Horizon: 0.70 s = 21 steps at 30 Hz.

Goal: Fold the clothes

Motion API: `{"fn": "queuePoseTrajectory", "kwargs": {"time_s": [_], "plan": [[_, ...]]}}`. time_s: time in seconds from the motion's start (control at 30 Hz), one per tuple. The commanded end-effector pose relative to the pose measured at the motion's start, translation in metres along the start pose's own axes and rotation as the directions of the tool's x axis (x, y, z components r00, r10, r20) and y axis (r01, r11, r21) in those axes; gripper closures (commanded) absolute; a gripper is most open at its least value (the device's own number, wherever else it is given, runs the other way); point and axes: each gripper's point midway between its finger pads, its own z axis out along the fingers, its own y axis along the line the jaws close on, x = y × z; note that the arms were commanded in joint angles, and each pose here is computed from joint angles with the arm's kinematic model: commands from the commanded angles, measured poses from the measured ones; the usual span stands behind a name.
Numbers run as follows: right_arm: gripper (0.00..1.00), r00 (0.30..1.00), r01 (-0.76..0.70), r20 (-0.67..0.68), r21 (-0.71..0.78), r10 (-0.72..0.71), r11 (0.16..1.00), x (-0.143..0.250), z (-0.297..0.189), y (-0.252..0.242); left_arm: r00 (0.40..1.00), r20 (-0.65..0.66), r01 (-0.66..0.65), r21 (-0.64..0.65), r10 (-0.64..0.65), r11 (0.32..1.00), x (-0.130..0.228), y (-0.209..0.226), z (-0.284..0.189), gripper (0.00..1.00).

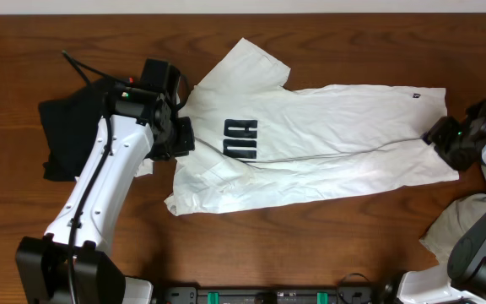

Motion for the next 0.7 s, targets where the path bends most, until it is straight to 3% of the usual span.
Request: {"fn": "queuePoseTrajectory", "kwargs": {"time_s": [0.0,0.17,0.43,0.53,0.67], "plan": [[0.44,0.998,0.008,-0.056,-0.003,-0.009,1.0,0.012,-0.002,0.0,0.999,-0.031,-0.022,-0.024,0.021,0.999,0.008,0.005,0.0,0.73],[0.36,0.991,0.021,-0.133,0.019,-0.019,1.0,0.031,-0.004,-0.006,0.993,-0.117,0.008,-0.058,-0.015,0.998,0.03,0.013,-0.001,0.7],[0.29,0.979,0.056,-0.192,-0.051,-0.065,0.997,0.045,-0.006,0.003,0.944,-0.22,0.214,-0.16,-0.246,0.964,0.069,0.029,0.029,0.62],[0.26,0.977,0.053,-0.205,-0.048,-0.062,0.997,0.048,-0.007,0.002,0.929,-0.239,0.241,-0.185,-0.281,0.953,0.083,0.035,0.051,0.49],[0.26,0.975,0.058,-0.211,-0.047,-0.067,0.997,0.049,-0.007,0.002,0.934,-0.21,0.257,-0.168,-0.289,0.952,0.09,0.039,0.085,0.41]]}}
